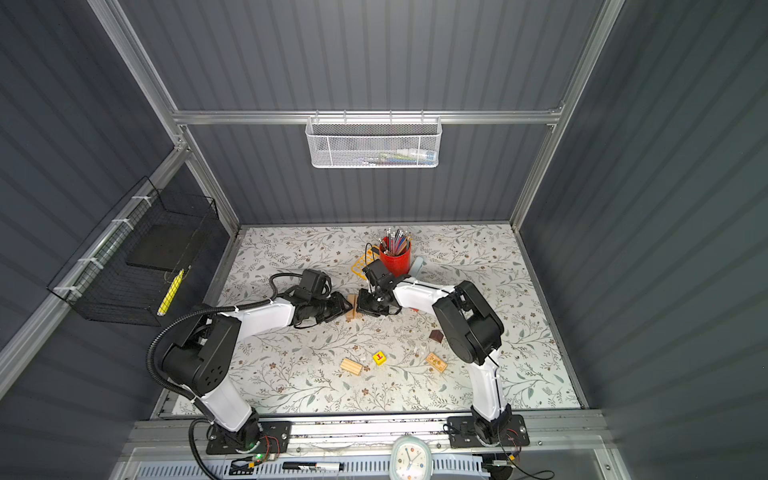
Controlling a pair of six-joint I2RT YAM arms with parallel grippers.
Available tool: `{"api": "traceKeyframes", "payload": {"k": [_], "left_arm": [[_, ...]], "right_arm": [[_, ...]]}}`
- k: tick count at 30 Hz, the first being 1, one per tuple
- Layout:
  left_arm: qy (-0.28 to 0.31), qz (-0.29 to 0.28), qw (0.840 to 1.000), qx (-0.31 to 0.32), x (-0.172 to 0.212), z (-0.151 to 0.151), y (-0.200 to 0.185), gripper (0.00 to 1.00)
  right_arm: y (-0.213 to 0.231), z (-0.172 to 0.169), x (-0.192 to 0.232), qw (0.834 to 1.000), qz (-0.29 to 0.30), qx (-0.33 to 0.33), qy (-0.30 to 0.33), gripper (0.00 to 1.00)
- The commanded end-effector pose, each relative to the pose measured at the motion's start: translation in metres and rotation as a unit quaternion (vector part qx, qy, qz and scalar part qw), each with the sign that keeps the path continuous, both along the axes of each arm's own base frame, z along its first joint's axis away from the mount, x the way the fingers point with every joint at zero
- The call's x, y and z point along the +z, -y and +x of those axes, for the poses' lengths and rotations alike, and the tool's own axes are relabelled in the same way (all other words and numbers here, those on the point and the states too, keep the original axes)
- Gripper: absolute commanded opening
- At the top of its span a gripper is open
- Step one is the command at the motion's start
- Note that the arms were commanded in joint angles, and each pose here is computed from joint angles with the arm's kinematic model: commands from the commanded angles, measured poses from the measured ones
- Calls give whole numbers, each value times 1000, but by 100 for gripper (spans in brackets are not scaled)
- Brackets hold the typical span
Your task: Build the wood block tower
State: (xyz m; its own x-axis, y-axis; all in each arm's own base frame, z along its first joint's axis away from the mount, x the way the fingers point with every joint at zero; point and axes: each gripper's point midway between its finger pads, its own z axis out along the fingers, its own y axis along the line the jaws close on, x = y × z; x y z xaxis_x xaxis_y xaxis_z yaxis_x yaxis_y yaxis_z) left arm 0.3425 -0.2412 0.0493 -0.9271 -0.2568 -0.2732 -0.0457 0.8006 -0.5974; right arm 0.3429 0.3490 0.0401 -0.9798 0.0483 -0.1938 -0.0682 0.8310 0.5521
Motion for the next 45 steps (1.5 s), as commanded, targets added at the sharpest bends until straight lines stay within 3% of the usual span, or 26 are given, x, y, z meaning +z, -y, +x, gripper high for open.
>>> {"api": "traceKeyframes", "payload": {"k": [1, 45], "left_arm": [[5, -7, 1000, -5, 5, 6, 3, 41], [7, 8, 1000, -14, 3, 12, 4, 40]], "right_arm": [[-3, 6, 0, 1000, 3, -4, -1, 25], [-2, 28, 1, 1000, -6, -17, 11, 26]]}}
